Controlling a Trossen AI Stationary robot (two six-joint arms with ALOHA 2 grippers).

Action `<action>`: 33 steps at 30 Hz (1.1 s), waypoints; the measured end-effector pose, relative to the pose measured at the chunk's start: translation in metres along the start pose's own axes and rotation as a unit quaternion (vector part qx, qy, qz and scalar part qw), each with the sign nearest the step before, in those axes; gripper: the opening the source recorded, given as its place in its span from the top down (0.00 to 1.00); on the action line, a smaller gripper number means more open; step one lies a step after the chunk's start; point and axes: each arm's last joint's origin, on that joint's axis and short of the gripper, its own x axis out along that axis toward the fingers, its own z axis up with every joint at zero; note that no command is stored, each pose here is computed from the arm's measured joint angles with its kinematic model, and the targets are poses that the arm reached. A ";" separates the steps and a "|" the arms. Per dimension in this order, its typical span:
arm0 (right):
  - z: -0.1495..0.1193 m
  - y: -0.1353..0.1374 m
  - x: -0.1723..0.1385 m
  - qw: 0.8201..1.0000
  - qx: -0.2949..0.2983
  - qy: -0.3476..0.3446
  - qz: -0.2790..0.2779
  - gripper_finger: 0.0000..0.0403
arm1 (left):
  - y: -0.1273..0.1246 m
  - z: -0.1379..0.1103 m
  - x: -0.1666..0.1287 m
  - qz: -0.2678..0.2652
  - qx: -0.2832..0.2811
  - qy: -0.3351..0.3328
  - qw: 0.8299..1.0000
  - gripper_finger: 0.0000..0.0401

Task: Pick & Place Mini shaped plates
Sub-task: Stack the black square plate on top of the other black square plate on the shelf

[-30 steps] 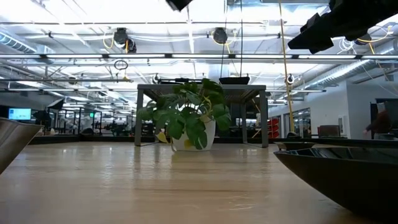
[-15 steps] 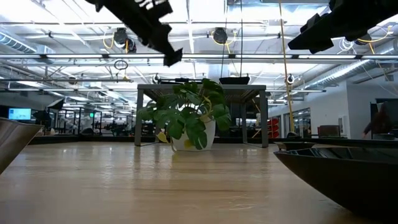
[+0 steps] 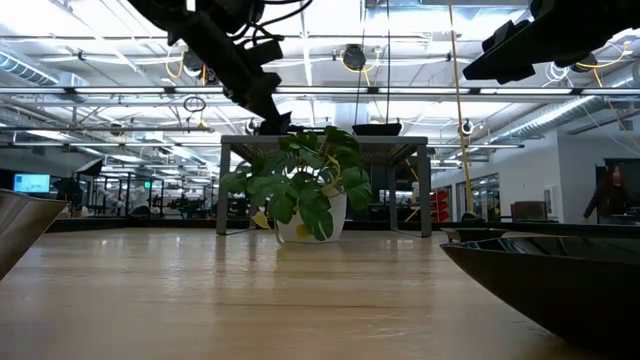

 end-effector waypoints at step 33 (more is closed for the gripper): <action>-0.013 -0.009 0.002 0.995 0.041 0.059 -0.073 0.60 | -0.013 0.020 -0.059 -0.018 -0.038 -0.074 0.996 0.52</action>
